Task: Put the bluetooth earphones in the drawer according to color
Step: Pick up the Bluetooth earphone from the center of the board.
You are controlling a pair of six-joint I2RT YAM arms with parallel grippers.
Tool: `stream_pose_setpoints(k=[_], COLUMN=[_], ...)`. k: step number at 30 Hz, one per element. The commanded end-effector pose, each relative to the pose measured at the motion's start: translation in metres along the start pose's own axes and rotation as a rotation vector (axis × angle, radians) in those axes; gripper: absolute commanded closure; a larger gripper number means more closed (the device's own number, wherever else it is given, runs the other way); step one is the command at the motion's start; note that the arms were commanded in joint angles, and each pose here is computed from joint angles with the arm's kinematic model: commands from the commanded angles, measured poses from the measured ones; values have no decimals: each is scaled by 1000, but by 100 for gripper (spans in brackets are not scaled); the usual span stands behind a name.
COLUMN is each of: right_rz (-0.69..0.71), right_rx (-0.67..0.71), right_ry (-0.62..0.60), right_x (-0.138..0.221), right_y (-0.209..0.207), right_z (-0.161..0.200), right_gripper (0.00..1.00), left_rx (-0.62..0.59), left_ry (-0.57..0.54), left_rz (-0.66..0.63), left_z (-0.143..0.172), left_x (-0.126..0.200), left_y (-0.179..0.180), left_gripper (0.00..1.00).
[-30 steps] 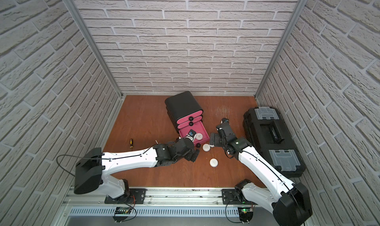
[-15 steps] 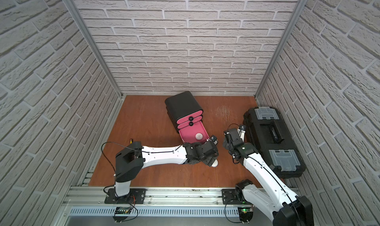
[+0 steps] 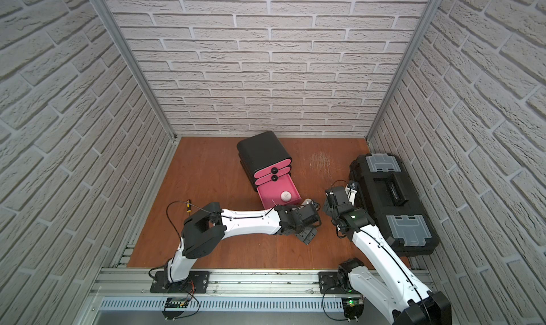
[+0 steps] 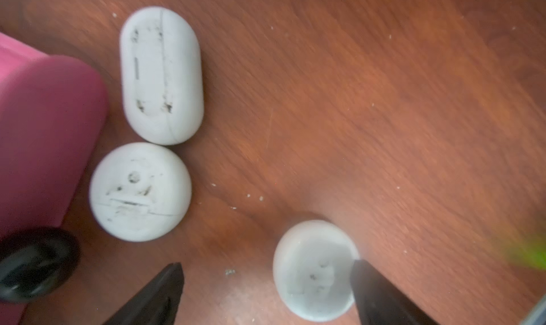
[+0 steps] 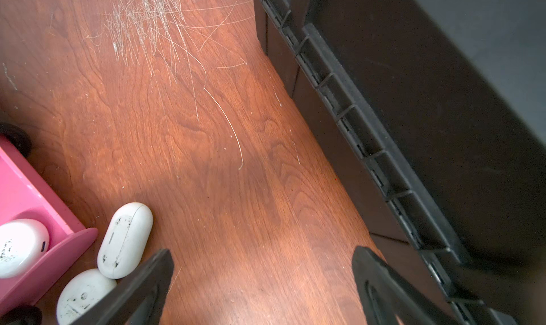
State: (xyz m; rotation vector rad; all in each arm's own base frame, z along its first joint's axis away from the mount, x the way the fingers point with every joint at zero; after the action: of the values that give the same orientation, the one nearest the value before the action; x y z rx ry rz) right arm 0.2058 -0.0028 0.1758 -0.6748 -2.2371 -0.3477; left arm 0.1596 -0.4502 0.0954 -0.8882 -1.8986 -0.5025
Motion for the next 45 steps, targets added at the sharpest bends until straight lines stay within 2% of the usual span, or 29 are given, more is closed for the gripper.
stream_pose_setpoints(k=[1,9,23,28,33,38,45], right_rz=[-10,-16,-32,-38,-38,-42,-51], right_rx=[-28,-30,-36,-40,-44,-48,-50], right_ry=[-13,-2,5,6,6,9,12], right_x=[-1,-3,-2,-2,-2,-2,-2], right_y=[0,1,1,1,0,0,0], right_z=[-1,0,-1,-1,-1,-1,0], right_gripper=[1,1,1,1,1,1,1], left_rx=[2,-10,-11,-20,-27,-38,-47], left_ry=[19,49,11,22,39,52,68], left_rz=[24,-5,-30,-25,-47,-101,-123], left_z=[1,9,2,5,8,12,15], left_x=[-5,-16,5,2,-4,-4,-13], left_y=[-9,-12,-13,-16,-16,-12,-12], left_gripper=[9,16,12,12,18,29,35])
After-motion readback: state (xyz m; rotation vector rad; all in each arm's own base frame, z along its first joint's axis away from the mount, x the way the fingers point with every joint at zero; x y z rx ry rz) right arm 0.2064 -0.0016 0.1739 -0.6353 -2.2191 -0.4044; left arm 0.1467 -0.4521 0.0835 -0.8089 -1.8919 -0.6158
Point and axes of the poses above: each gripper's point midway between its finger pads, its own x axis back along the fingers, its own y axis along the line the jaws close on, z = x × y, the point moved 6 cm from there along x, back along the fingers, and after that the axes turned 4 degrees about -x, right-handed, at the moved point
